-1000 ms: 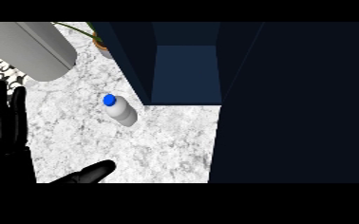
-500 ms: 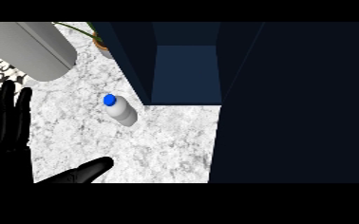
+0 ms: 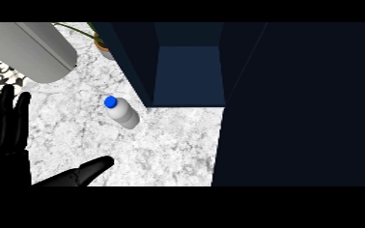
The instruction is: Pick up the bottled water, place it into the cabinet and close the cabinet
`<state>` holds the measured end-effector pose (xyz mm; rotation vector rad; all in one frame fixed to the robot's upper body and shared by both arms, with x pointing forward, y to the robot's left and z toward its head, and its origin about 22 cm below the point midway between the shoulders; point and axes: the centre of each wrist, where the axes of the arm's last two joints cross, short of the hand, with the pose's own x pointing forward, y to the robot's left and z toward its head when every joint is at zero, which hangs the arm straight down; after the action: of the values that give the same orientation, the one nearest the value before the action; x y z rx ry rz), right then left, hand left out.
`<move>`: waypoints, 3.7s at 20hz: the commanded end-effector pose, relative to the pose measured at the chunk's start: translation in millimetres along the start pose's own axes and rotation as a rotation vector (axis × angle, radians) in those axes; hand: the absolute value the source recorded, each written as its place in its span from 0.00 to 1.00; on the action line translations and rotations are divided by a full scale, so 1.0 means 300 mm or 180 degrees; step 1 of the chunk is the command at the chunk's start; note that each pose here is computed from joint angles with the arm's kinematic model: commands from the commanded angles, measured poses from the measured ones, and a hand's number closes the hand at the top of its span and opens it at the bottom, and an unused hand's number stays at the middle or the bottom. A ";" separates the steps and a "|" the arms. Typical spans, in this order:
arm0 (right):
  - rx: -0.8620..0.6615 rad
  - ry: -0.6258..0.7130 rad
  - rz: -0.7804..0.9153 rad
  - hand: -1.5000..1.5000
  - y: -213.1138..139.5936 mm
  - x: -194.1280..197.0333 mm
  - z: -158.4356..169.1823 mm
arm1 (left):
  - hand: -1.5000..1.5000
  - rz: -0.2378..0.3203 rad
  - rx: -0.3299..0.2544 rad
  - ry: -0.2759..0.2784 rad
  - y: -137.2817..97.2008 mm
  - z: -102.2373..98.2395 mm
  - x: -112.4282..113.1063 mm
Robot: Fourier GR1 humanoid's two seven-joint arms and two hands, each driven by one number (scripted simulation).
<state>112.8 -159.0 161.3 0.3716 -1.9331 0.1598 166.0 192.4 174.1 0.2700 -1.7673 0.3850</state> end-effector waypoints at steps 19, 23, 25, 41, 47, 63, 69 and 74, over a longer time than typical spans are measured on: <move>-0.0026 -0.0111 0.0395 0.00 0.048 0.066 0.063 | 0.00 -0.0232 0.0121 0.0177 0.007 -0.104 -0.249; -0.0039 -0.0184 0.0342 0.00 -0.002 0.109 0.038 | 0.00 -0.0340 0.0225 0.0157 0.012 -0.119 -0.396; -0.0100 -0.0163 0.0318 0.00 0.020 0.069 0.038 | 0.00 -0.0340 0.0204 0.0228 0.043 -0.132 -0.386; -0.0150 -0.0088 0.0328 0.00 0.042 0.107 0.026 | 0.00 -0.0280 0.0001 0.0438 0.043 -0.192 -0.694; -0.0094 -0.0180 0.0398 0.00 0.021 0.033 0.012 | 0.00 -0.0275 -0.0066 0.0402 0.004 -0.147 -0.755; -0.0036 -0.0137 0.0365 0.00 0.018 0.083 0.056 | 0.00 -0.0292 0.0137 0.0516 0.035 -0.155 -0.997; -0.0042 -0.0137 0.0363 0.00 0.064 0.064 0.066 | 0.00 -0.0343 0.0202 0.0547 0.044 -0.116 -1.056; -0.0064 -0.0125 0.0426 0.00 0.017 0.059 0.026 | 0.00 -0.0118 0.0137 0.0483 0.059 -0.092 -1.036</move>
<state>107.0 -145.4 155.0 0.2817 -1.9330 0.2198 258.2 216.9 -129.1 0.3221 -1.5866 0.3952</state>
